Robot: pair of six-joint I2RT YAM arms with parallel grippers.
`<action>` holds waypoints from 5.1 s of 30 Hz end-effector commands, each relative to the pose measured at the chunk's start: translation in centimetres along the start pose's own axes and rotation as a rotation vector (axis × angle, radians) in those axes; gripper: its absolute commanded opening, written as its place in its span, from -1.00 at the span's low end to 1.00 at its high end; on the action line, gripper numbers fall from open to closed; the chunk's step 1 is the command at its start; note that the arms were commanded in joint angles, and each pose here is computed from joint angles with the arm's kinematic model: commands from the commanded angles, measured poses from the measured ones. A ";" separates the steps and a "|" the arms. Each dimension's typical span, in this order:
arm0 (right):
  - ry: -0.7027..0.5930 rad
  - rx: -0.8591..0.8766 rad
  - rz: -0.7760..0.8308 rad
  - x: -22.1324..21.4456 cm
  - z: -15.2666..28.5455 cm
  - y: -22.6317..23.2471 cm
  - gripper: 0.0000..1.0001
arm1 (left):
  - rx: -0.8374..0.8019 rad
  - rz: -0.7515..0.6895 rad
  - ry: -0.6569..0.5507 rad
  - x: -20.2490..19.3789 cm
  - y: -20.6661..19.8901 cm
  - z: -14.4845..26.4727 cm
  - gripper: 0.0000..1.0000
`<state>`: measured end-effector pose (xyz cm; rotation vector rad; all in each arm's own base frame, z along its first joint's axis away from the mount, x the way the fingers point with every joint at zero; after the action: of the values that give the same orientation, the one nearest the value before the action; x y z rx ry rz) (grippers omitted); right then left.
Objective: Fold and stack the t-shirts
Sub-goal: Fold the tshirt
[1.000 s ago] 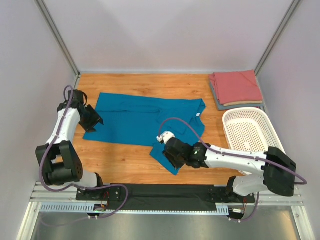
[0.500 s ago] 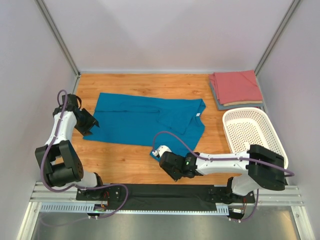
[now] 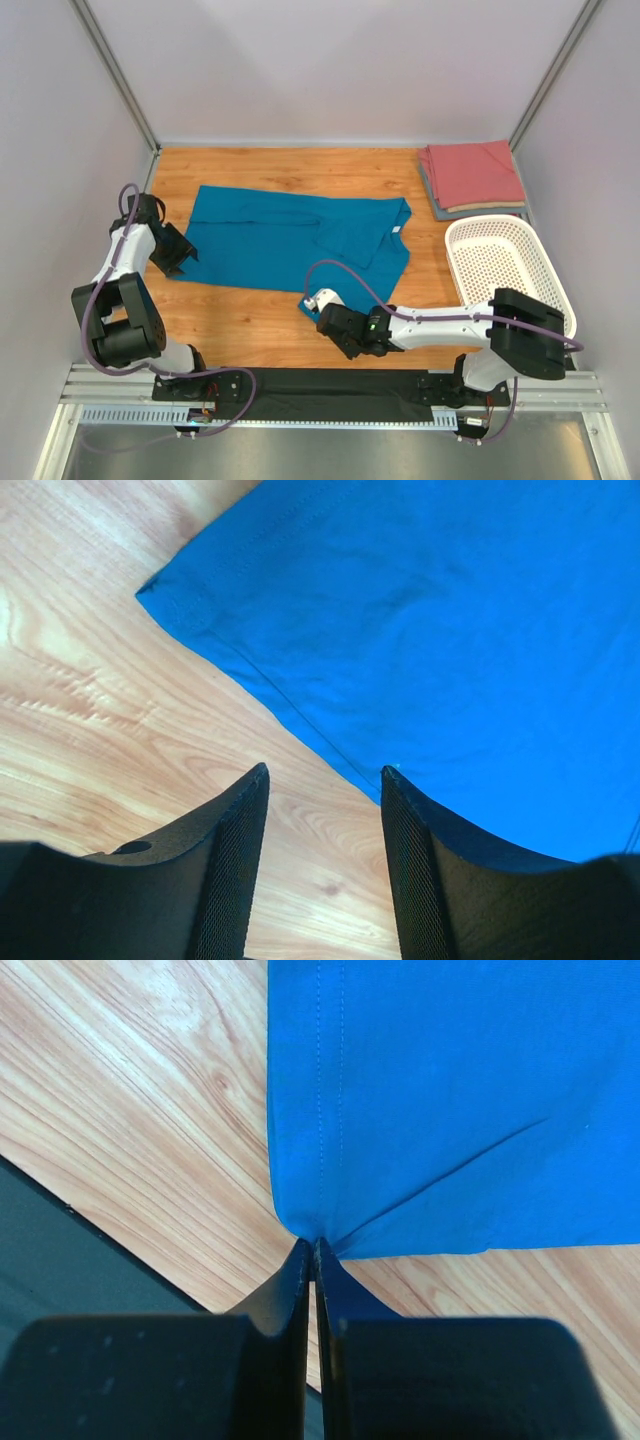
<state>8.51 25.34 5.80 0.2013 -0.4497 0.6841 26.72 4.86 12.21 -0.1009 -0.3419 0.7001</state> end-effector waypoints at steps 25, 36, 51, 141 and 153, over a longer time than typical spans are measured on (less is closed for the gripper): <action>-0.222 0.180 -0.006 5.0 7.3 1.3 -0.99 | 0.143 0.282 -0.027 0.7 4.0 -4.4 0.04; -0.264 0.176 0.013 5.4 8.3 0.7 -0.99 | 0.210 0.324 -0.024 2.2 4.3 -5.5 -0.07; -0.260 0.089 -0.030 6.0 8.4 -1.0 -0.99 | 0.228 0.264 -0.064 3.6 4.3 -5.5 -0.95; -0.277 -0.172 -0.204 23.9 11.8 -21.1 -0.99 | 0.375 -0.023 -0.136 10.5 -4.5 -1.4 -1.00; -0.296 -0.062 -0.221 19.6 13.8 -17.7 -0.99 | 0.431 -0.018 -0.112 5.6 -1.1 -0.2 -1.00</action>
<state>30.01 17.95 26.36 0.2356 -0.7239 0.4188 31.83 7.61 13.21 0.3382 -0.2529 0.7284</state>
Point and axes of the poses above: each gripper's point midway between its finger pads, its own z axis back along the fingers, its own y axis along the line the jaws close on, x = y × z, the point moved 5 cm from there along z, back along the fingers, and after that the axes turned 7 degrees about -z, right-handed, at the moved point
